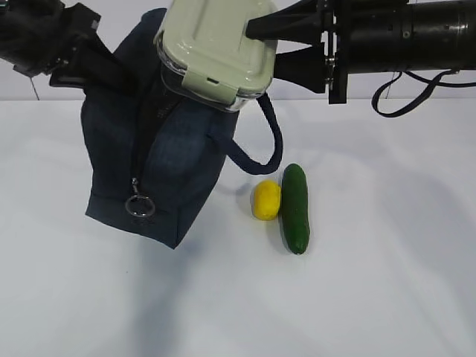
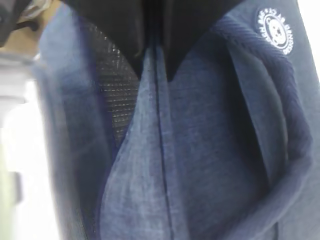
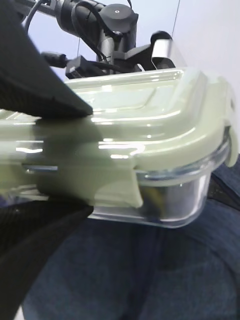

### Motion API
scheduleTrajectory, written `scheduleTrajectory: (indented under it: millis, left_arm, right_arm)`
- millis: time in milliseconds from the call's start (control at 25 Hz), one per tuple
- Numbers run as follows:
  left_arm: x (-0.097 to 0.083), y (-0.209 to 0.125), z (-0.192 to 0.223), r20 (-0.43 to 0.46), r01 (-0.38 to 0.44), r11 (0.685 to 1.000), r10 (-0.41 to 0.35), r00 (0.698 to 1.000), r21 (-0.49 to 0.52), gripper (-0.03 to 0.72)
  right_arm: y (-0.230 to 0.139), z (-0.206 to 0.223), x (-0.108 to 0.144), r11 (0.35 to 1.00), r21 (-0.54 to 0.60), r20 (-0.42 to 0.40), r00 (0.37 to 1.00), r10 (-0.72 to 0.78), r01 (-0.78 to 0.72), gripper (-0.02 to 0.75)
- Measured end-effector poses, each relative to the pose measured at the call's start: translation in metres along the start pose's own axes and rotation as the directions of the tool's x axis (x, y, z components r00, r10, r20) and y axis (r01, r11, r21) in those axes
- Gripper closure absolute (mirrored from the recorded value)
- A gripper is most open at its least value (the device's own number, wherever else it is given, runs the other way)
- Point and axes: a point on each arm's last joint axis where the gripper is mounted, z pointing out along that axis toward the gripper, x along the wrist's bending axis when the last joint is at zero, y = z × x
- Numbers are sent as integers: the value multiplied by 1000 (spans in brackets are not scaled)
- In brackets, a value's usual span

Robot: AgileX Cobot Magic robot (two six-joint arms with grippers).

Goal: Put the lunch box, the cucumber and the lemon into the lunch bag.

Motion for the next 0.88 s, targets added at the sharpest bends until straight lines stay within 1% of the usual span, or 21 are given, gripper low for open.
scheduleTrajectory:
  millis: [160, 280, 480, 720, 880]
  left_arm:
    - [-6, 1, 3, 21, 3, 1000, -2, 1000, -15, 686]
    - [-8, 2, 0, 19, -4, 1000, 5, 1000, -27, 686]
    - [-20, 2, -14, 29, -27, 998, 29, 999, -60, 686]
    - [-28, 3, -19, 81, -39, 996, 45, 996, -76, 686]
    - [-29, 6, -14, 141, -35, 994, 49, 989, -103, 686]
  right_arm:
    - [0, 0, -2, 1000, 4, 4, 1000, -9, 9, 365]
    - [-3, 1, -5, 999, 33, 32, 999, -27, 25, 365]
    - [-5, 2, -15, 997, 71, 69, 997, -33, 28, 365]
    - [-6, 8, -38, 996, 89, 94, 996, 13, -22, 365]
    - [-6, 11, -52, 994, 94, 108, 993, 46, -57, 365]
